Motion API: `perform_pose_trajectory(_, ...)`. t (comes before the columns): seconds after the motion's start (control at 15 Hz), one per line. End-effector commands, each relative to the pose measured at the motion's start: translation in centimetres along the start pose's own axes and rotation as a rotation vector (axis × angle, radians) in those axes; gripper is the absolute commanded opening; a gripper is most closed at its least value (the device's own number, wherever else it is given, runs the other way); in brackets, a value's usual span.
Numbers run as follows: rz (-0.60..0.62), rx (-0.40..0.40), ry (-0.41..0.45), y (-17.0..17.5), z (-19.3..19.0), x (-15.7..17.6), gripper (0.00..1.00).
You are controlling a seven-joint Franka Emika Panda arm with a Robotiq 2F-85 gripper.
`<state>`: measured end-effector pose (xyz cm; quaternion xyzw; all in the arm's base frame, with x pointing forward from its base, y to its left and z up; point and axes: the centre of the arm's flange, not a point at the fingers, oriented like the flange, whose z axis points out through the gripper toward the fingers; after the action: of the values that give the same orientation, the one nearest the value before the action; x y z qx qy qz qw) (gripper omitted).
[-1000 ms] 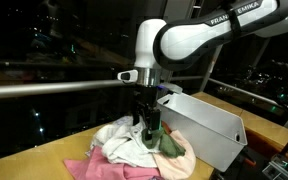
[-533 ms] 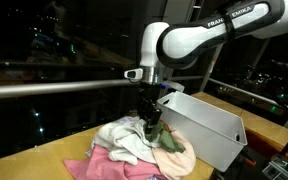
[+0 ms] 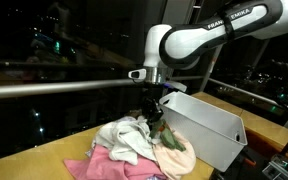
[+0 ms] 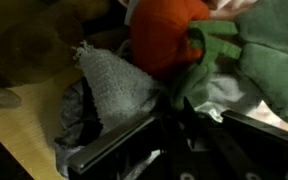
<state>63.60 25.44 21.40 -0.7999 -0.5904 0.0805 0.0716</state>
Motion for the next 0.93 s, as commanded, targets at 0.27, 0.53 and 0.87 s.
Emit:
perform_pose_trajectory(0.27,0.036,-0.023,0.139,-4.9,-10.0,-6.9,0.03)
perform_pose_trajectory(0.53,0.087,-0.086,0.270,-6.3,-17.4,-12.1,0.03)
perform_pose_trajectory(0.87,0.188,-0.196,0.420,-7.0,-26.6,-21.1,0.03)
